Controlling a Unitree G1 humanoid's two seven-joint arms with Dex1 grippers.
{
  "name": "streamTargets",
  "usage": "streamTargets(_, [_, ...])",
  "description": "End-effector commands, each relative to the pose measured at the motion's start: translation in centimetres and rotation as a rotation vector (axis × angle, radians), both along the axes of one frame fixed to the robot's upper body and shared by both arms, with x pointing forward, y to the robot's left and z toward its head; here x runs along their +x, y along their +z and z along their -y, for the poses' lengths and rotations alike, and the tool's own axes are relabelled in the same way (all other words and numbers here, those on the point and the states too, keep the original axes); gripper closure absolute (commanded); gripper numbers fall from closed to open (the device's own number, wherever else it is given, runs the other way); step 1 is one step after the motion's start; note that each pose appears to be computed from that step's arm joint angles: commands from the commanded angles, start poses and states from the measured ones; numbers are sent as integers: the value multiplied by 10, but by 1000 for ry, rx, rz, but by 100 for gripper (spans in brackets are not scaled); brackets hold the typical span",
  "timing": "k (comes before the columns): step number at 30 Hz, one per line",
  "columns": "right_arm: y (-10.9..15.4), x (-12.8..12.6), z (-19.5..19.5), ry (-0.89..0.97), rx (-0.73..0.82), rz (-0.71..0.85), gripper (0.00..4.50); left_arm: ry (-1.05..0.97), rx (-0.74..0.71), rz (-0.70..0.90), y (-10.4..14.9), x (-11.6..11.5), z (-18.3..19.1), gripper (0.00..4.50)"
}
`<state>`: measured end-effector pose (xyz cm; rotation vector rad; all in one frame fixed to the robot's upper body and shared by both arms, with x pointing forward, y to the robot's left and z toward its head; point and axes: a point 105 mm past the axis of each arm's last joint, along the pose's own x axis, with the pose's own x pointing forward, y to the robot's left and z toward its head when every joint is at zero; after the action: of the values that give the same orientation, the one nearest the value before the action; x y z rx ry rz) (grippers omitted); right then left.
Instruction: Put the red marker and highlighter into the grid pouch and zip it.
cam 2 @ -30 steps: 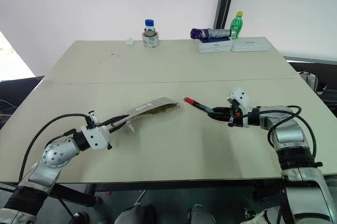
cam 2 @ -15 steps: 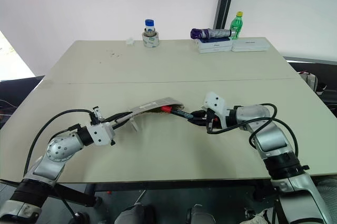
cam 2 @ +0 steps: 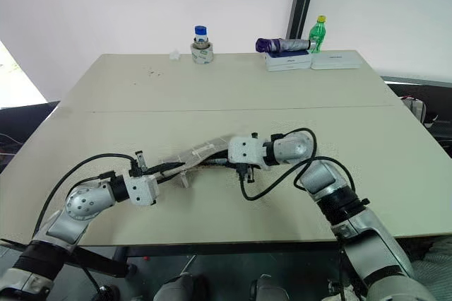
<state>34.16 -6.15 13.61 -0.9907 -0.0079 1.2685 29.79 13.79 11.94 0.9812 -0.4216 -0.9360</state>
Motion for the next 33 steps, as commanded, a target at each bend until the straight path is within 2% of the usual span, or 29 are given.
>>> streamTargets(1, [13,2,-12,43,-25,119,408,-42,-16,46,13,-5,7,450])
streamTargets(3, [13,3,-12,37,-6,101,408,-42,-15,52,14,-5,7,450])
streamTargets(5, [15,5,-7,34,-3,88,302,-24,-38,50,16,-3,5,450])
streamTargets(10, [31,1,2,19,98,63,76,19,-57,10,14,1,0,450])
streamTargets(16, [55,-13,28,-58,250,-75,76,39,-76,-11,10,0,0,450])
streamTargets(19, [63,-25,33,-97,384,-220,76,67,-92,-13,9,4,-1,450])
streamTargets(21, [62,-38,35,-122,481,-396,76,80,-95,-16,8,7,0,450])
streamTargets(24, [32,-65,34,-151,496,-662,76,54,-89,-31,6,6,9,450])
streamTargets(27, [-1,-81,23,-194,536,-806,76,36,-66,-22,6,7,16,450])
streamTargets(30, [-27,-81,12,-258,539,-809,76,28,-29,-9,7,9,19,450])
streamTargets(33, [-36,-68,-10,-317,637,-808,76,12,-1,2,9,10,25,450])
